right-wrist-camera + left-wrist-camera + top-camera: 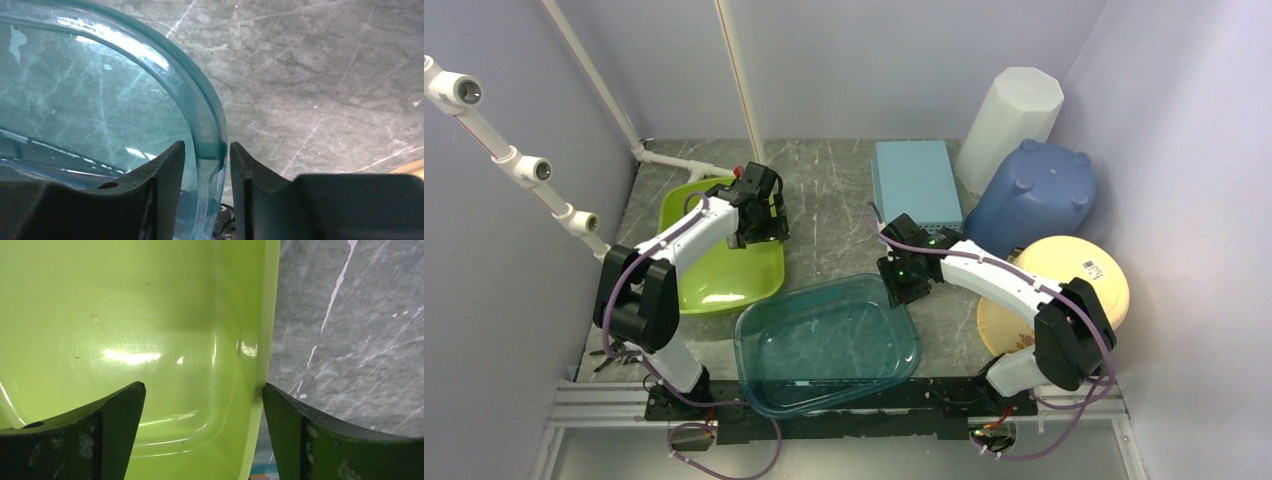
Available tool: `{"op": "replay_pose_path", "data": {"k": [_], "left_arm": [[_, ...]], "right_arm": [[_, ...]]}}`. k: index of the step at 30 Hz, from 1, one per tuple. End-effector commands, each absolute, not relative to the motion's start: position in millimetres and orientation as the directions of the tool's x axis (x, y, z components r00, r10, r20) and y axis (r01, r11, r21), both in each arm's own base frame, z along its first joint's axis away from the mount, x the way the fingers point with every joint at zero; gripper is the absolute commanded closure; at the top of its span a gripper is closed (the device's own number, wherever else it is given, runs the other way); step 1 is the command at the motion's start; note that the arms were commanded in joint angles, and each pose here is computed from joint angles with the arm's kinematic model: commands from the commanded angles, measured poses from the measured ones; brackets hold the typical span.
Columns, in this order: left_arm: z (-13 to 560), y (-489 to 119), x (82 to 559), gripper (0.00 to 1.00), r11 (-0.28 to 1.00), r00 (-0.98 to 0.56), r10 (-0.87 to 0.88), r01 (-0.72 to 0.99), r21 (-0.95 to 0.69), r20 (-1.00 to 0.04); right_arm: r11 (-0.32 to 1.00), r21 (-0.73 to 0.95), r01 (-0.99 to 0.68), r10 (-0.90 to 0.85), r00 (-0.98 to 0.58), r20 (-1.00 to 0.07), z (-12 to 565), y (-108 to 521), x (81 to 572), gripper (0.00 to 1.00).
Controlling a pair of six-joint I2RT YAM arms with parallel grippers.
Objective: Turn the large container upside down
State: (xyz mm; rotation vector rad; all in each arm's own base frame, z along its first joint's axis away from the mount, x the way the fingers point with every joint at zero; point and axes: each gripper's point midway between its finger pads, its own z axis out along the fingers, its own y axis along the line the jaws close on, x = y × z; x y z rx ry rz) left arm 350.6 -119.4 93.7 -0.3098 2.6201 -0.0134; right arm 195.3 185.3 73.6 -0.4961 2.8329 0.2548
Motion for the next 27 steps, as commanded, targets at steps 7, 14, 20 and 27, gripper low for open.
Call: {"op": "replay_pose_path", "data": {"k": [7,14,20,27], "left_arm": [[144.7,-129.5,319.4,0.08,0.987,-0.873,-0.047,0.035,-0.158,-0.486],[173.0,-158.0,305.1,0.06,0.930,-0.853,0.050,0.230,-0.287,-0.520],[188.4,-192.0,288.8,0.06,0.791,-0.822,0.184,0.450,-0.415,-0.539],[195.7,-216.8,267.1,0.07,0.611,-0.805,0.327,0.580,-0.538,-0.496]], "right_arm": [[0.897,0.246,-0.367,-0.286,-0.907,-0.311,58.3,212.6,202.9,0.30],[0.889,0.232,-0.396,-0.314,-0.893,-0.321,57.2,209.3,208.5,0.68],[0.847,0.229,-0.479,-0.349,-0.827,-0.440,91.6,206.5,207.6,0.94],[0.801,0.231,-0.552,-0.381,-0.768,-0.514,129.0,211.3,203.7,1.00]]}}
